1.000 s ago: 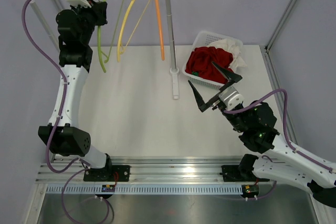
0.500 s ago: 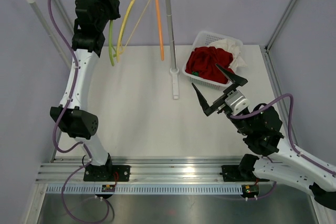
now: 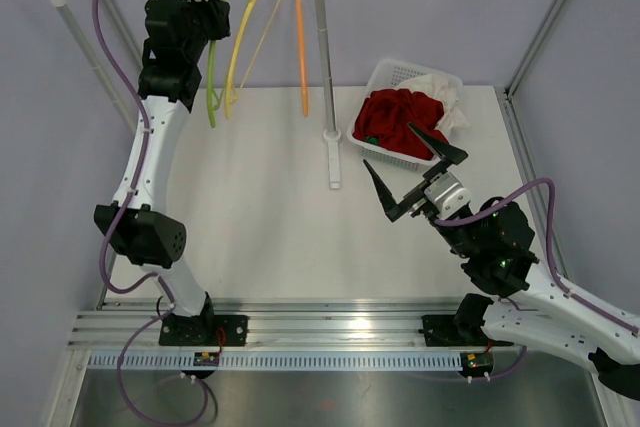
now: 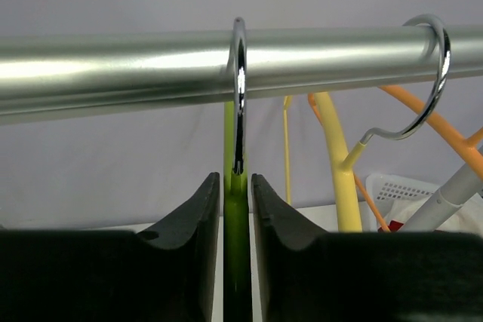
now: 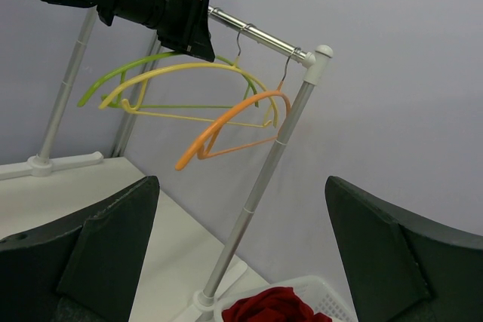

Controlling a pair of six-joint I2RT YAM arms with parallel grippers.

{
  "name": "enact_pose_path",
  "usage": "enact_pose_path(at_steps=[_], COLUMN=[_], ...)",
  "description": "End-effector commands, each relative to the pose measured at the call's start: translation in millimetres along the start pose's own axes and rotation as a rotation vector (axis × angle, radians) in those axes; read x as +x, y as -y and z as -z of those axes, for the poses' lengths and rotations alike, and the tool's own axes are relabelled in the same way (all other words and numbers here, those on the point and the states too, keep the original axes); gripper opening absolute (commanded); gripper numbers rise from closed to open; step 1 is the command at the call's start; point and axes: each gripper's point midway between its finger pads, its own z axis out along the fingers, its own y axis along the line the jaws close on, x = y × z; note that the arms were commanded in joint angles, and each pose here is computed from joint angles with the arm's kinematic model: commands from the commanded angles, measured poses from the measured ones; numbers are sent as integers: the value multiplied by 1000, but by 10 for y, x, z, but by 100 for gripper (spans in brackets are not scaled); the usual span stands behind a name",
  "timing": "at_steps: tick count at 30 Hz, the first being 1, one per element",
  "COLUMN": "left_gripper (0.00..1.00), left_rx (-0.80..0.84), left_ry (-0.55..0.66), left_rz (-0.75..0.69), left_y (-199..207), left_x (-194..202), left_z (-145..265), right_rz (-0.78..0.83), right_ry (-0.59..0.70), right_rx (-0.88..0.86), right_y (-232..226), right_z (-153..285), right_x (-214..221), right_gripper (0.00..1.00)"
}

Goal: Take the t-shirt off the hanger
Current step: Hang the hanger back to the clothesline with the left arm

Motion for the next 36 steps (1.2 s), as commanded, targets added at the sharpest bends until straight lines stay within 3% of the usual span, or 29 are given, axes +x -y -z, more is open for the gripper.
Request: enact_pose_path(at_steps=[1, 3, 6, 7, 10, 16, 24, 28, 30, 31, 34, 35, 36], left_gripper=[27, 31, 48, 60, 80, 98, 99, 99, 99, 99, 99, 99, 99], left_rx=[3, -11, -20, -21, -14, -5, -10, 1, 13, 7, 13, 6, 21], left_ry=[84, 92, 126, 125, 131, 138, 181, 197, 243, 216, 267, 224, 287], left_rz=[-5, -5, -7, -8, -13, -14, 15, 41, 53, 60, 82, 90, 104], left_y=[67, 47, 40, 41, 66, 103, 119, 128, 162, 136, 144, 99, 130], left_x=[-351, -375, -459, -458, -528, -589, -577, -386, -475, -299, -269, 43, -55], left_z=[201, 273, 405, 426, 550, 855, 1478, 1786, 2034, 2059, 2339, 2325, 2514], right_rz=[-1, -4, -2, -2, -7, -22, -81, -229, -255, -288, -353, -368, -407], right_ry=[14, 16, 13, 11, 8, -20, -100, -111, -136, -136, -114, -93, -61], right_rx=[7, 7, 4, 7, 8, 28, 97, 212, 209, 212, 230, 233, 233], right_y=[19, 18, 14, 19, 19, 34, 56, 198, 184, 173, 160, 179, 171], right_z=[-1, 2, -5, -4, -7, -40, -222, -299, -291, -286, -192, -129, -98], right_x=[-37, -44, -37, -34, -29, 26, 197, 171, 198, 201, 222, 190, 159], right_gripper=[99, 99, 100, 100, 100, 99, 99, 100, 100, 99, 99, 100, 100])
